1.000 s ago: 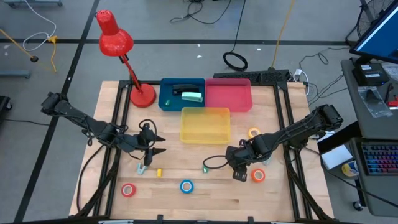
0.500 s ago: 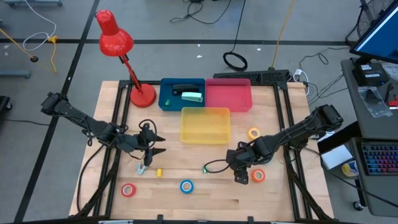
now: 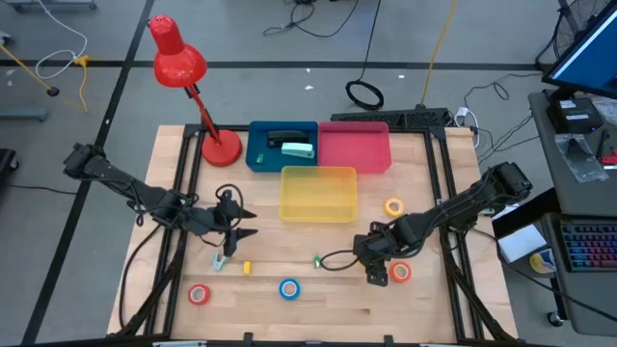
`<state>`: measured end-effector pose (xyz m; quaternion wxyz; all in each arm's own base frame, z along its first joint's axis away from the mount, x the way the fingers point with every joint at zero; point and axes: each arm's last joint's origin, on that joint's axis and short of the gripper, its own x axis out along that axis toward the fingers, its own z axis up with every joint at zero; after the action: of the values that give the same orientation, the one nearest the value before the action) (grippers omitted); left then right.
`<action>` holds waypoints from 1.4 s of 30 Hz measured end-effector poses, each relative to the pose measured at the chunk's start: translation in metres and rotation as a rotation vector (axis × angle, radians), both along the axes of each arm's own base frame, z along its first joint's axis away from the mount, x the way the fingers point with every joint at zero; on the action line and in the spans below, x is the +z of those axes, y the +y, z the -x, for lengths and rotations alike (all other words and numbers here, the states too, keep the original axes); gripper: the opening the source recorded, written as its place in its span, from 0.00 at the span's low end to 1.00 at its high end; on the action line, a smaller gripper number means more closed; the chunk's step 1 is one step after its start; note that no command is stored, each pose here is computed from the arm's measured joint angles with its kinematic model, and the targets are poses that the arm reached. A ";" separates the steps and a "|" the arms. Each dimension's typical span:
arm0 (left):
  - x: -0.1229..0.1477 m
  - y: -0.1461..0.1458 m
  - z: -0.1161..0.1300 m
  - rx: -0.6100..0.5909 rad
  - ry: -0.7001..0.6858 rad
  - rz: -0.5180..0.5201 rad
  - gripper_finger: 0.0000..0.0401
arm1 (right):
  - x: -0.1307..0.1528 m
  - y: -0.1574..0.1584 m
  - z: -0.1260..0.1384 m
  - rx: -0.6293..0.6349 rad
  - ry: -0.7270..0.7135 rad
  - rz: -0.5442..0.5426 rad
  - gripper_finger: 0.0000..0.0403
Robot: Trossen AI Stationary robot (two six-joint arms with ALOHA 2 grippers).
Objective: Pick and place Stapler, Stapler remover, tape
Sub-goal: Put the right yellow stapler into the blue bin
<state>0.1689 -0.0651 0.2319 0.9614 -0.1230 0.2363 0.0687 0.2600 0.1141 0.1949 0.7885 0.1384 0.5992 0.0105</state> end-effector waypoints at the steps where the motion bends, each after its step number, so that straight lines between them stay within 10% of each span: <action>1: 0.000 0.000 0.000 0.002 0.000 0.000 0.57 | -0.002 0.000 0.000 0.009 -0.004 0.002 0.67; 42: 0.000 0.008 -0.003 0.047 0.000 0.004 0.57 | -0.062 -0.005 0.008 0.069 -0.055 0.056 0.66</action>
<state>0.1718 -0.0572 0.2320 0.9593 -0.1304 0.2333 0.0909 0.2523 0.1093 0.1326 0.8073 0.0952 0.5819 0.0250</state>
